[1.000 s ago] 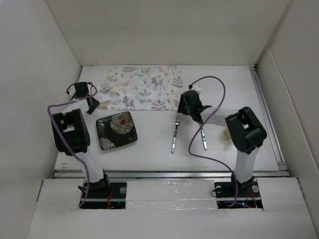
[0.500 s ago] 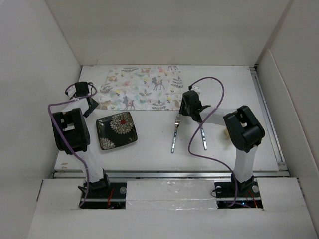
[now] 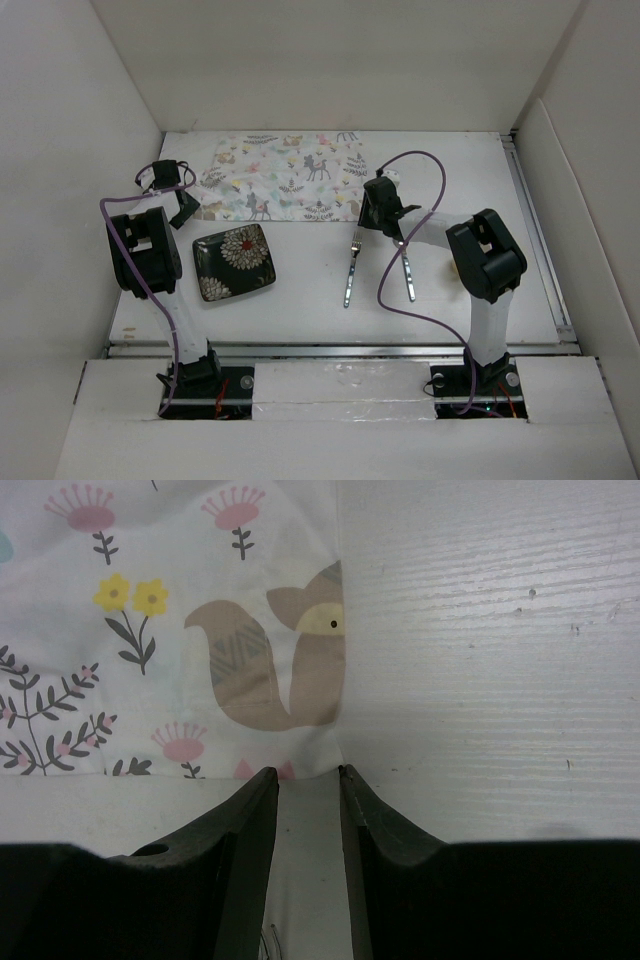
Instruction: Set the dinner table for one person
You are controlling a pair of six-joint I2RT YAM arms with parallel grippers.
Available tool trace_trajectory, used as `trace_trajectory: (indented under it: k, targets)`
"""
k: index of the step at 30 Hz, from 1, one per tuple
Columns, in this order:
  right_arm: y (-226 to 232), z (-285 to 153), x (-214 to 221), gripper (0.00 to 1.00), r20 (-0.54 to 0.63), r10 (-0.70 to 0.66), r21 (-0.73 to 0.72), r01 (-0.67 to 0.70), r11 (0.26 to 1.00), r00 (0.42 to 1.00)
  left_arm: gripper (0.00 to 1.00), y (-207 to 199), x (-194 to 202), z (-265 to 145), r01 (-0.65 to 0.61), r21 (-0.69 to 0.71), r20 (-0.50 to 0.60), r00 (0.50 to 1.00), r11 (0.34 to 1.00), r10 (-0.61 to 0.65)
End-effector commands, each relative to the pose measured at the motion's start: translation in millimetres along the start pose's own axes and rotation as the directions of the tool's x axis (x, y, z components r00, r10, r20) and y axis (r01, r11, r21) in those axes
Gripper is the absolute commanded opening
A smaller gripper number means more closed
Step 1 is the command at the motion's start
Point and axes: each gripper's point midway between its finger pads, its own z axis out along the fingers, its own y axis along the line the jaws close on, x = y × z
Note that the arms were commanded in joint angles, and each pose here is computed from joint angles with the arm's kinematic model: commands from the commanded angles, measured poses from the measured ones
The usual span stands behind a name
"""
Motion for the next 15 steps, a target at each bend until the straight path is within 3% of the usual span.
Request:
trace_trajectory:
  k: [1,4,8,9,11,14,15]
  targets:
    - [-6.1,4.1,-15.8,0.37,0.020,-0.001,0.035,0.000,0.999,1.000,0.40,-7.0,-2.2,2.3,0.002,0.025,-0.004,1.000,1.000,-0.002]
    - [-6.0,7.7,-13.3,0.37,-0.007,-0.009,0.048,0.010,0.999,1.000,0.38,-6.8,0.8,7.9,-0.003,0.021,-0.016,1.000,1.000,0.003]
    - [-6.1,9.6,-12.4,0.31,-0.008,-0.004,0.051,0.005,0.999,1.000,0.25,-8.1,2.4,10.8,-0.012,0.027,-0.022,1.000,1.000,0.013]
    - [-10.9,10.4,-13.2,0.29,-0.007,0.004,0.058,-0.004,0.998,1.000,0.17,-7.6,2.5,10.8,-0.014,0.025,-0.022,1.000,1.000,0.015]
    - [-10.0,10.3,-15.6,0.26,0.005,0.010,0.055,-0.011,0.998,1.000,0.13,-7.8,2.2,11.1,-0.015,0.027,-0.020,1.000,1.000,0.016]
    - [-7.5,12.8,-16.6,0.10,0.003,0.004,0.047,-0.004,0.999,1.000,0.03,-8.1,1.6,11.0,-0.018,0.028,-0.019,1.000,0.999,0.018]
    - [-7.5,12.8,-16.6,0.10,0.003,0.004,0.047,-0.004,0.999,1.000,0.03,-8.1,1.6,11.0,-0.018,0.028,-0.019,1.000,0.999,0.018]
